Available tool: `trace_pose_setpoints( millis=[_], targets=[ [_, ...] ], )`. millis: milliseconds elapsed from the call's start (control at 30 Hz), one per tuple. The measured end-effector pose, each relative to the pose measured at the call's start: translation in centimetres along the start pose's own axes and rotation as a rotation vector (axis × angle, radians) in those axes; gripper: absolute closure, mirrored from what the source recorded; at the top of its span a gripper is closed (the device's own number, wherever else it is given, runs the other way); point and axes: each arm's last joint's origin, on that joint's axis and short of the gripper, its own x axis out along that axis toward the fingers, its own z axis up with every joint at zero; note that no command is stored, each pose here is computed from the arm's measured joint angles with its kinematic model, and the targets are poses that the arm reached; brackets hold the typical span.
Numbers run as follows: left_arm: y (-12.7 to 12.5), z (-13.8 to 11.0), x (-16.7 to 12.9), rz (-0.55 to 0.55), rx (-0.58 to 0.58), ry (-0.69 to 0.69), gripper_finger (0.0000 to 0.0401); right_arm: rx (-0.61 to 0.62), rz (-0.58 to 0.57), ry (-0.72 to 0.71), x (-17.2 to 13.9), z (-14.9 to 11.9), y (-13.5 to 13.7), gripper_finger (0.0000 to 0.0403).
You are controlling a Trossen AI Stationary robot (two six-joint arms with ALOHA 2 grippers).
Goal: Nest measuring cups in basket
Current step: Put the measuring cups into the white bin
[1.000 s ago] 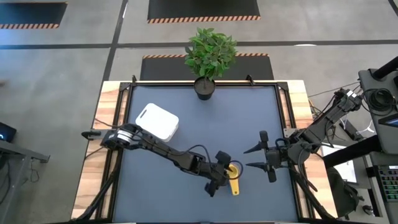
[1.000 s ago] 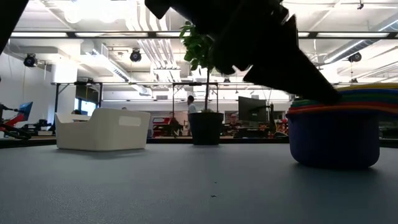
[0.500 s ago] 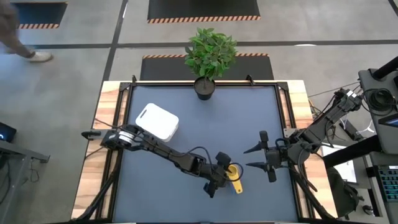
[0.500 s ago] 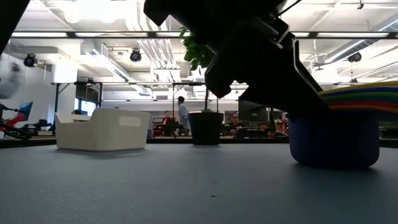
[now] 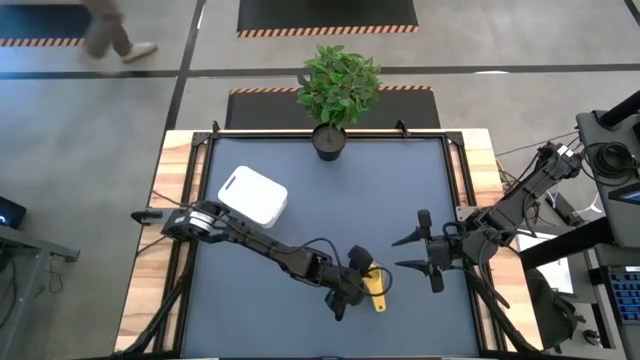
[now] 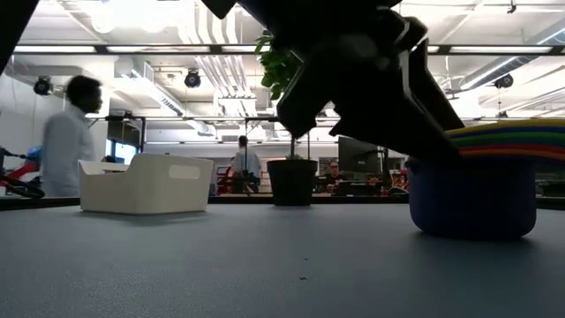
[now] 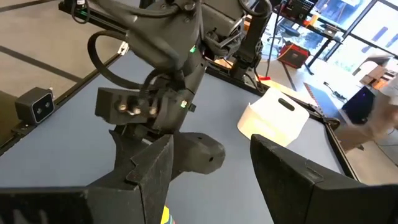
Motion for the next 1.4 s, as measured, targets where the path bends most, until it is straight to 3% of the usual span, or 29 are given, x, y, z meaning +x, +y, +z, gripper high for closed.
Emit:
trace_pose_setpoints(
  millis=[200, 400, 567, 967, 1400],
  targets=[
    [-2.0, 0.4, 0.1, -0.048, 0.248, 0.002, 0.0176, -0.001, -0.009, 0.004, 0.0, 0.0, 0.0, 0.0199],
    [-2.1, -0.2, 0.1, -0.07, 0.202, 0.062, 0.0176, 0.05, -0.016, 0.009, 0.0, -0.1, 0.0, 0.0199],
    [-2.1, -0.3, 0.1, -0.073, 0.239, 0.077, 0.0176, 0.1, -0.014, 0.031, 0.0, -0.3, 0.0, 0.0199],
    [-0.6, -0.4, 0.6, -0.016, 0.217, 0.03, 0.0176, 0.135, -0.012, 0.068, 0.0, -0.9, 0.1, 0.0199],
    [0.0, -0.9, 1.4, -0.031, 0.188, -0.018, 0.0196, 0.136, -0.012, 0.064, 0.0, -0.9, 0.1, 0.0199]
  ],
)
